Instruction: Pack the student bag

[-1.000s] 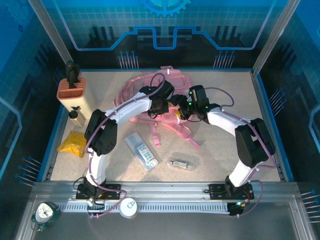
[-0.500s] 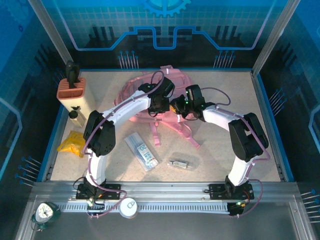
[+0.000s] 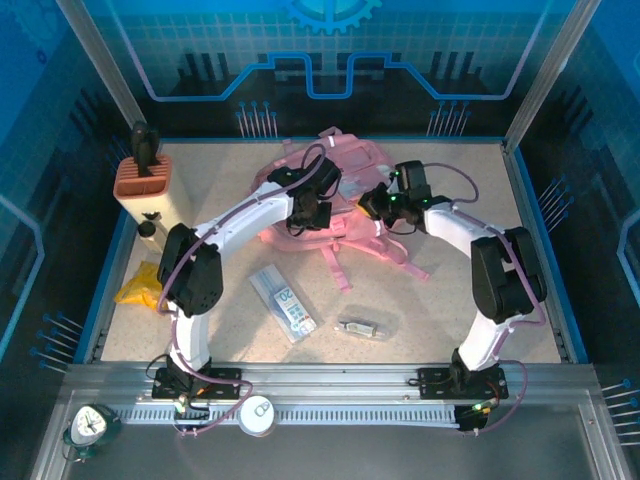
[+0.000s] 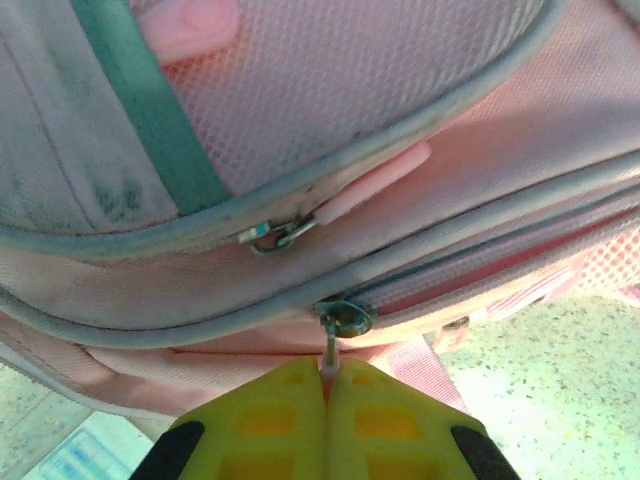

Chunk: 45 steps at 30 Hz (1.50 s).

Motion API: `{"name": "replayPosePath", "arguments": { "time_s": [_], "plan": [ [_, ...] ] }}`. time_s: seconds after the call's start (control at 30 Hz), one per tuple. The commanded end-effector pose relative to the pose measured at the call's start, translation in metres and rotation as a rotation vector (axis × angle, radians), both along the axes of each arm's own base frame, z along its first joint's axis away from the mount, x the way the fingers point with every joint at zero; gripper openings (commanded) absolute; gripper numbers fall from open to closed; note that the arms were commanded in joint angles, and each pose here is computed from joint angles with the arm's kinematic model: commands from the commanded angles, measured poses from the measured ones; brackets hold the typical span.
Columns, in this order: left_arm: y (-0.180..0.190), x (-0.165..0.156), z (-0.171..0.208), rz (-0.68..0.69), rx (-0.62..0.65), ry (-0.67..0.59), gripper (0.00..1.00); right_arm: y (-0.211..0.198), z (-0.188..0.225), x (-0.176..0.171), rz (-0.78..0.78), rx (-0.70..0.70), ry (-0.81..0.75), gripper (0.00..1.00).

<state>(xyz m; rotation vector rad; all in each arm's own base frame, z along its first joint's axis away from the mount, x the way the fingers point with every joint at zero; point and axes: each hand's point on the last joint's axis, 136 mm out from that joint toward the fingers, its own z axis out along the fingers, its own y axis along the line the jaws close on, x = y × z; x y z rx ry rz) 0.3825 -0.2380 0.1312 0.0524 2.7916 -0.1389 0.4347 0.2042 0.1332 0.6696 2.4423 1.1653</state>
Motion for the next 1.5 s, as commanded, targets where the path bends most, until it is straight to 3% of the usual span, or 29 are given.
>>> {"name": "replayPosePath", "arguments": {
  "time_s": [0.0, 0.17, 0.37, 0.53, 0.77, 0.93, 1.07, 1.3, 1.47],
  "plan": [
    [0.040, -0.009, 0.003, 0.036, 0.083, 0.020, 0.00, -0.047, 0.023, 0.031, -0.039, -0.095, -0.089, 0.00],
    [-0.004, -0.009, 0.001, 0.041, -0.141, 0.034, 0.00, -0.036, 0.020, 0.034, 0.028, -0.118, -0.090, 0.00],
    [-0.005, 0.004, -0.032, 0.088, -0.094, 0.054, 0.01, -0.016, 0.013, 0.017, 0.066, -0.067, -0.069, 0.00],
    [-0.008, 0.012, -0.051, 0.095, -0.092, 0.044, 0.12, -0.004, 0.011, 0.004, 0.085, -0.044, -0.066, 0.00],
    [-0.006, 0.015, -0.073, 0.098, -0.076, 0.064, 0.19, 0.000, 0.013, -0.003, 0.088, -0.020, -0.063, 0.00],
    [-0.006, 0.018, -0.073, 0.104, -0.085, 0.055, 0.14, -0.002, 0.021, -0.005, 0.091, -0.032, -0.087, 0.00],
    [-0.001, 0.018, -0.060, 0.089, -0.071, 0.039, 0.00, -0.006, 0.026, -0.003, 0.098, -0.049, -0.101, 0.00],
    [0.032, 0.009, -0.030, 0.021, 0.011, -0.023, 0.00, -0.034, 0.040, 0.009, 0.081, -0.073, -0.123, 0.00],
    [0.064, -0.001, -0.039, 0.005, 0.101, 0.010, 0.00, -0.064, 0.041, 0.031, 0.031, -0.068, -0.104, 0.00]
  ]
}}
